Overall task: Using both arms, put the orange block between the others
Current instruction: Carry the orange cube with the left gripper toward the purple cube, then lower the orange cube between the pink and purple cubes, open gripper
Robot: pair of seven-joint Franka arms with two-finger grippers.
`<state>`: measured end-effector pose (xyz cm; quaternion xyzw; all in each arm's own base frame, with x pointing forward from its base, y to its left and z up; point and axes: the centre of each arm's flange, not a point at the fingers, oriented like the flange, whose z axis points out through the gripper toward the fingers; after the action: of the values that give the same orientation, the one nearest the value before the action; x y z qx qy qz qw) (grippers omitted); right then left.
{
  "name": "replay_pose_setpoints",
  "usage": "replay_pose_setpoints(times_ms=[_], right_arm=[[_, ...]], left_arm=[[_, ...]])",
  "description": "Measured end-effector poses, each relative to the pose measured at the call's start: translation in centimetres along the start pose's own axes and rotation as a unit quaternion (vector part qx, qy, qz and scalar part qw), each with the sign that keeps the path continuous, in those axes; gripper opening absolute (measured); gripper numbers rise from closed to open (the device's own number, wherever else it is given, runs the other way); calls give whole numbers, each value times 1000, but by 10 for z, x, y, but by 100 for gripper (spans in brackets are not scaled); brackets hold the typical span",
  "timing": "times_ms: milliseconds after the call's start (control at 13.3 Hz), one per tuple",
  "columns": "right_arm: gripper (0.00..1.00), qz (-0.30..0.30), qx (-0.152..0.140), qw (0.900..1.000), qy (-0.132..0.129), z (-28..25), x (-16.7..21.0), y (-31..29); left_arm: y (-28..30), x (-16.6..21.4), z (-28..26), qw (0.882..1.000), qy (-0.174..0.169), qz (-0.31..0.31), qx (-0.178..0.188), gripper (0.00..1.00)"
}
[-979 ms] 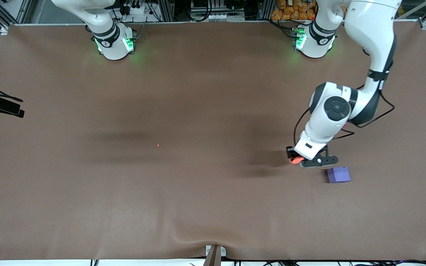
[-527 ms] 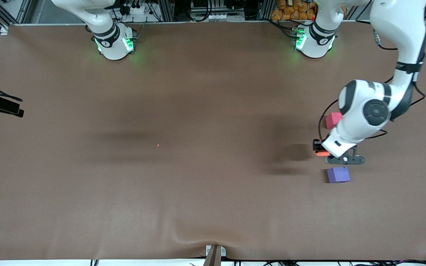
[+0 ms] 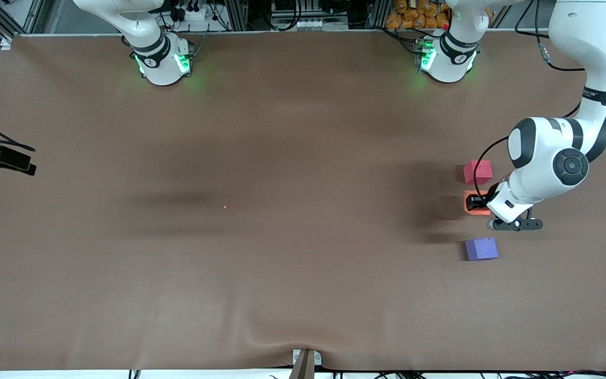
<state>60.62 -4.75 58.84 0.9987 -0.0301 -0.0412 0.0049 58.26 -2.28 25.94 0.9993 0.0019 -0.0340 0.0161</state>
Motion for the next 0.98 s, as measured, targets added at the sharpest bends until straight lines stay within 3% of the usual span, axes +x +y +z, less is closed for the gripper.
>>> replay_pose_setpoints(times_ms=[301,979], right_arm=[[100,-30,3,999,-17,23,-3,-25],[100,-45,5,999,-14,0,-19,-21]], left_arm=[[-17,-1,9,999,-2,-30,-16,53],[-28,11,35,999,23,-32,-23,53]])
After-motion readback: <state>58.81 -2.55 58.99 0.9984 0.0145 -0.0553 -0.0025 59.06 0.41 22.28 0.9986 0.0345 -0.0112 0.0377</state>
